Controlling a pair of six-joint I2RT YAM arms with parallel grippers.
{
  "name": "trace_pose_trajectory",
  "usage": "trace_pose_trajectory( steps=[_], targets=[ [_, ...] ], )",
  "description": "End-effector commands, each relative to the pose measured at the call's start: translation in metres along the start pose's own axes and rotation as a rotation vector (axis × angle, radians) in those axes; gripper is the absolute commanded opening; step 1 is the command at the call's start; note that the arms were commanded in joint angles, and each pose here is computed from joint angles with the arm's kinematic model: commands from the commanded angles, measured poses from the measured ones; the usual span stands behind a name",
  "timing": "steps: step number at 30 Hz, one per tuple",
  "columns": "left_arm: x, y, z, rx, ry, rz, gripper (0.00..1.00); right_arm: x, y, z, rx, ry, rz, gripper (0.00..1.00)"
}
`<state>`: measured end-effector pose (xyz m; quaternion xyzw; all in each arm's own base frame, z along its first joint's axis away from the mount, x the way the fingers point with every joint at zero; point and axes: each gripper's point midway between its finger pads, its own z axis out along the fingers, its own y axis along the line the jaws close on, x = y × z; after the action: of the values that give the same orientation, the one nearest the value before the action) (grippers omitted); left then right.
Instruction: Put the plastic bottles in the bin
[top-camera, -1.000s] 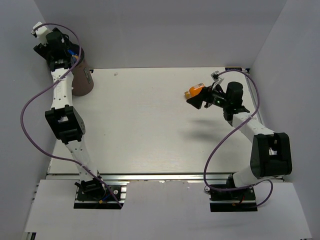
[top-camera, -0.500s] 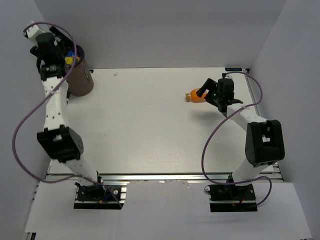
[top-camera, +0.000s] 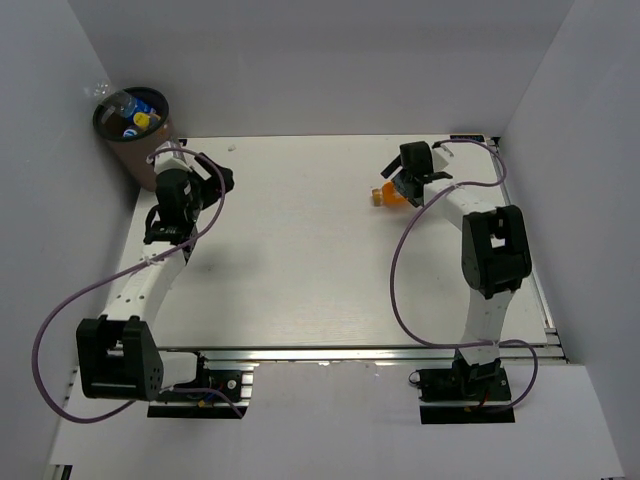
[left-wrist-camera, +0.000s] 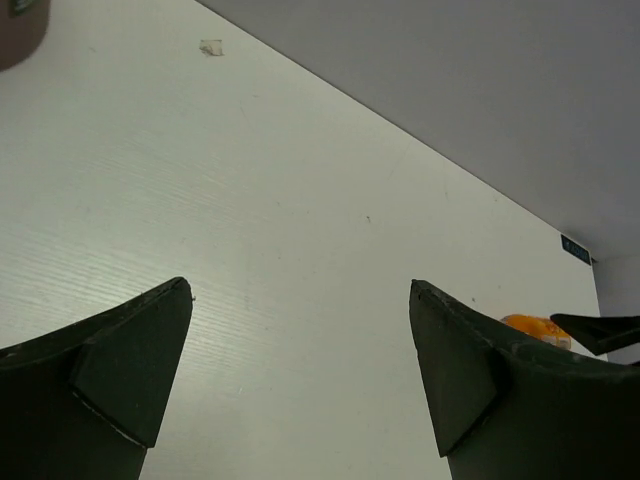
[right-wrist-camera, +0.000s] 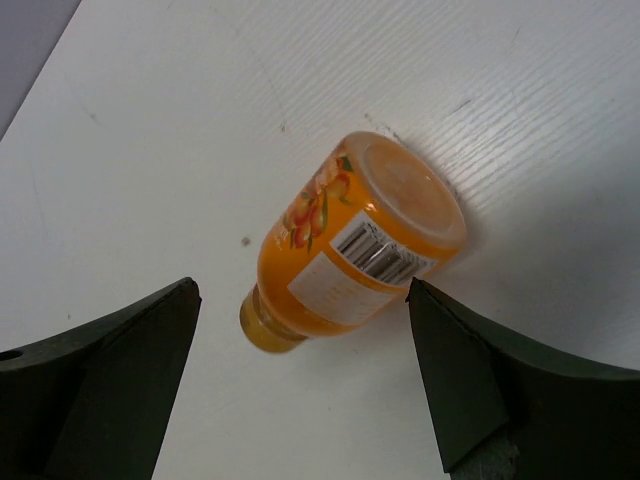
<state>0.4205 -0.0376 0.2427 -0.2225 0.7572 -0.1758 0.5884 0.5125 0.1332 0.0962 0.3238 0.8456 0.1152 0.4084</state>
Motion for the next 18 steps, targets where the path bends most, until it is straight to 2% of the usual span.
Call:
trace_pose_trajectory(
  steps=[1,7,11,18],
  targets=[
    [-0.007,-0.029,0.004,0.14,-0.032,-0.02,0.98,-0.015,-0.005,0.011,0.117,-0.075,0.074,0.89],
    [0.011,-0.026,0.018,0.147,0.027,-0.033,0.98,-0.013,0.0,0.032,0.175,-0.068,0.069,0.89],
    [0.015,-0.023,0.019,0.145,0.027,-0.037,0.98,0.006,0.004,0.043,0.146,-0.025,0.012,0.89],
    [0.019,-0.02,0.023,0.124,0.047,-0.046,0.98,0.033,0.026,0.05,0.064,0.022,-0.126,0.78]
  ],
)
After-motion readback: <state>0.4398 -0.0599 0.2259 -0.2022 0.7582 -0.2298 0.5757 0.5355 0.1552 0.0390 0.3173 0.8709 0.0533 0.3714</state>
